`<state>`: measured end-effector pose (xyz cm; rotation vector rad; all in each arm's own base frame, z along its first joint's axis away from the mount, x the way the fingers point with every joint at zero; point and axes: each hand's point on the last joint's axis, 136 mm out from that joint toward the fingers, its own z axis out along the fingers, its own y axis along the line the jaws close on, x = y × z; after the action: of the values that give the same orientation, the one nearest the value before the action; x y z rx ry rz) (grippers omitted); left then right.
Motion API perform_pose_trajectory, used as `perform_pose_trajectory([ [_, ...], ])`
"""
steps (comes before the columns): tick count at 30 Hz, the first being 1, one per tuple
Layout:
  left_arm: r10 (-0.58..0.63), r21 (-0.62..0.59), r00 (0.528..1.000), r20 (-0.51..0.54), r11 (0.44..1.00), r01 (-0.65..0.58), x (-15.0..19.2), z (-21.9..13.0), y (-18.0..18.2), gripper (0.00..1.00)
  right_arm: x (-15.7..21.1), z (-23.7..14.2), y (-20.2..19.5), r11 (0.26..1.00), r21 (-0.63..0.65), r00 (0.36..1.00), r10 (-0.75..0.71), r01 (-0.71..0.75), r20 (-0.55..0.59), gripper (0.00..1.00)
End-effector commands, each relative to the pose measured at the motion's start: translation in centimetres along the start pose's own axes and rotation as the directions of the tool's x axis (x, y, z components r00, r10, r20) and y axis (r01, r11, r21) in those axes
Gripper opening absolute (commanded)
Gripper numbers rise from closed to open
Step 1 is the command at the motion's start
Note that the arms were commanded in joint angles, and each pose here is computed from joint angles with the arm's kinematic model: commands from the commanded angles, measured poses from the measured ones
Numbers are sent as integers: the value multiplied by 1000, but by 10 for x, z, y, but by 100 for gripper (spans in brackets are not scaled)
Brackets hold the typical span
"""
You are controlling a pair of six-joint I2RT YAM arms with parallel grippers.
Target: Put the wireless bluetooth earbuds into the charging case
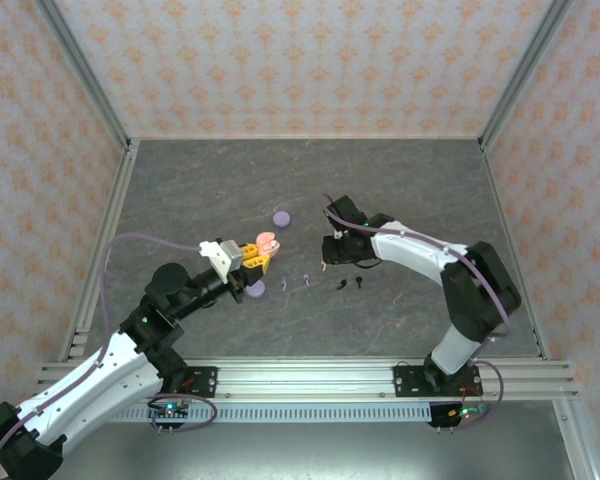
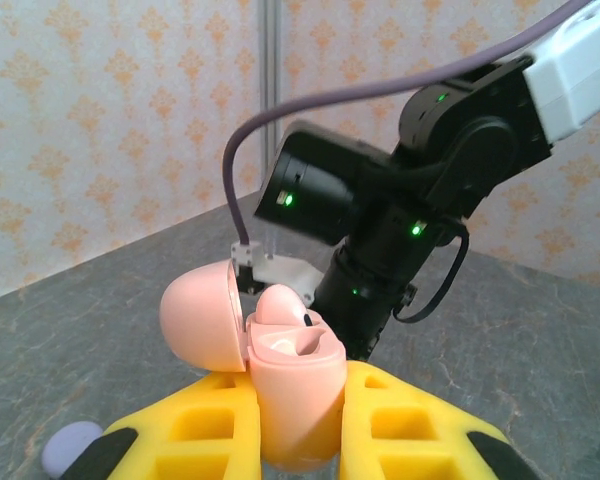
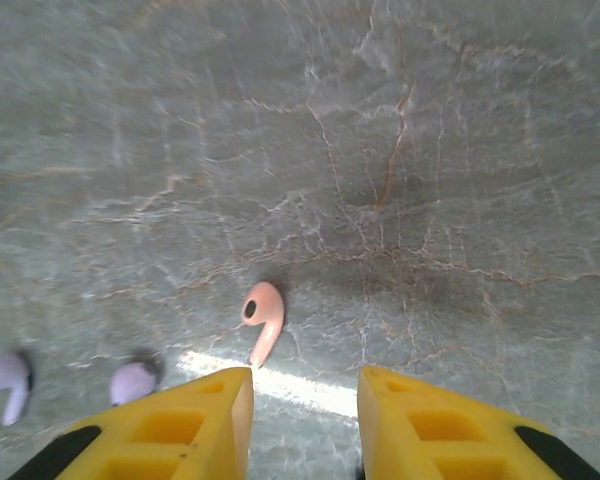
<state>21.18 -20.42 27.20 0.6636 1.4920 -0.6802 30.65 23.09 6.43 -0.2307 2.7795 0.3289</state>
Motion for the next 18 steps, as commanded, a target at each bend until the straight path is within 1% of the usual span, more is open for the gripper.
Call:
perform_pose_trajectory([
  [1, 26, -17, 1000, 6, 1000, -26, 0, -3, 1, 0, -11, 7, 4, 1000, 5, 1000, 12, -12, 8, 33],
  [6, 30, -16, 1000, 7, 999, -29, -1, -1, 1, 0, -9, 22, 5, 1000, 10, 1000, 13, -13, -17, 32],
  [18, 30, -7, 1000, 0, 1000, -30, -2, 3, 0, 0, -10, 33, 9, 1000, -12, 1000, 6, -6, -31, 32],
])
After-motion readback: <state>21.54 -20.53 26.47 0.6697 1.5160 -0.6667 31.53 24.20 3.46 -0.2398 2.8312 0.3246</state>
